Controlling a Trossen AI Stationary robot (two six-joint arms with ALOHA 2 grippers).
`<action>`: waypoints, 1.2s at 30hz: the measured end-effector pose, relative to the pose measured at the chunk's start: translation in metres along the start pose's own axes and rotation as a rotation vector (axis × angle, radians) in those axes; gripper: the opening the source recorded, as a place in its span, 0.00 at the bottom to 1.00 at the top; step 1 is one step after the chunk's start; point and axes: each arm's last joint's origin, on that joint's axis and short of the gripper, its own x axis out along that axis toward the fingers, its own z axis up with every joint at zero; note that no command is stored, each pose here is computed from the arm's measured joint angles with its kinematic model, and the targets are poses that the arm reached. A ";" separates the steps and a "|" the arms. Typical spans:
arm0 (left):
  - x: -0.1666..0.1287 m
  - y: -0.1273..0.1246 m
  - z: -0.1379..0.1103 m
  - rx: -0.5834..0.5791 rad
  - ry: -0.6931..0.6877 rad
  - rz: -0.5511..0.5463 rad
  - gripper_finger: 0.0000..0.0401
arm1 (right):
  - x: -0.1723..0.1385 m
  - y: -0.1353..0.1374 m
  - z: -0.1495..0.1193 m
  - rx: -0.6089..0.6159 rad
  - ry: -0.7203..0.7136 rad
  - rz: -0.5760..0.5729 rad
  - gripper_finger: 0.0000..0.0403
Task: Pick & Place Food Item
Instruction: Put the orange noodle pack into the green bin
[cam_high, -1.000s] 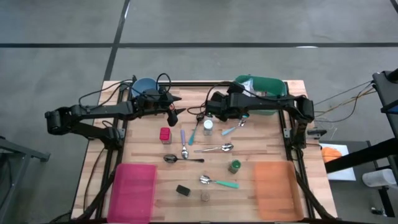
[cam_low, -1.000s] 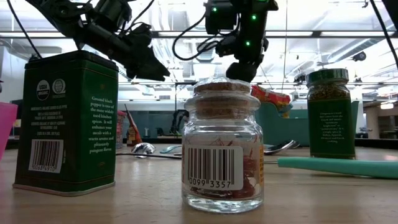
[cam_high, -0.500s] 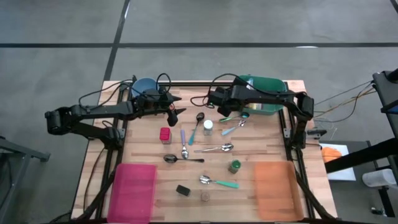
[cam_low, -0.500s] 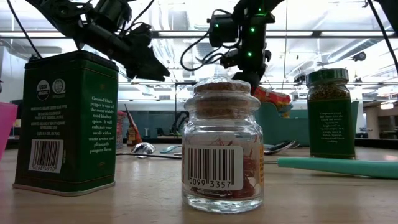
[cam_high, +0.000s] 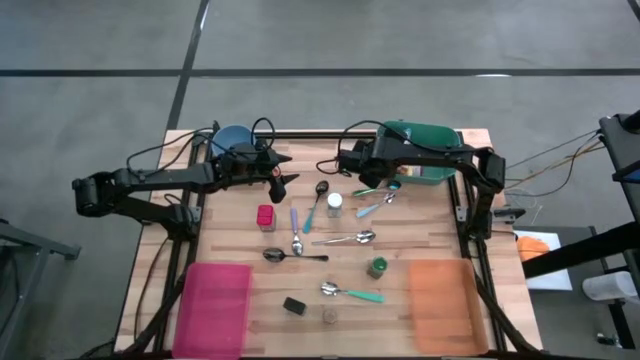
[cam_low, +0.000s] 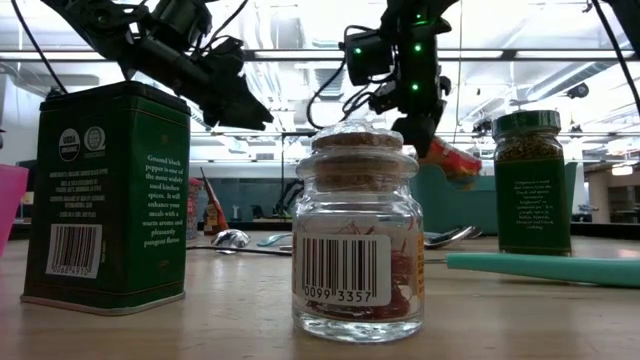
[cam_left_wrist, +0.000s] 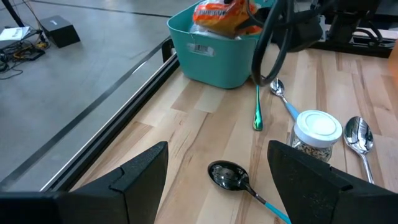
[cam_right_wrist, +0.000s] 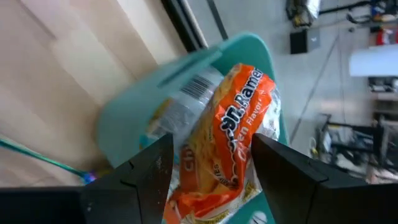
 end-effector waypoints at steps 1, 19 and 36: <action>0.000 0.000 0.000 0.000 0.000 0.000 0.69 | 0.000 -0.001 -0.001 0.003 0.006 -0.019 0.53; 0.000 0.000 0.000 -0.001 0.003 0.000 0.69 | 0.008 -0.042 -0.041 0.138 0.171 -0.084 0.53; 0.000 0.000 -0.002 -0.002 0.025 -0.001 0.69 | 0.013 -0.064 -0.109 0.364 0.163 -0.058 0.53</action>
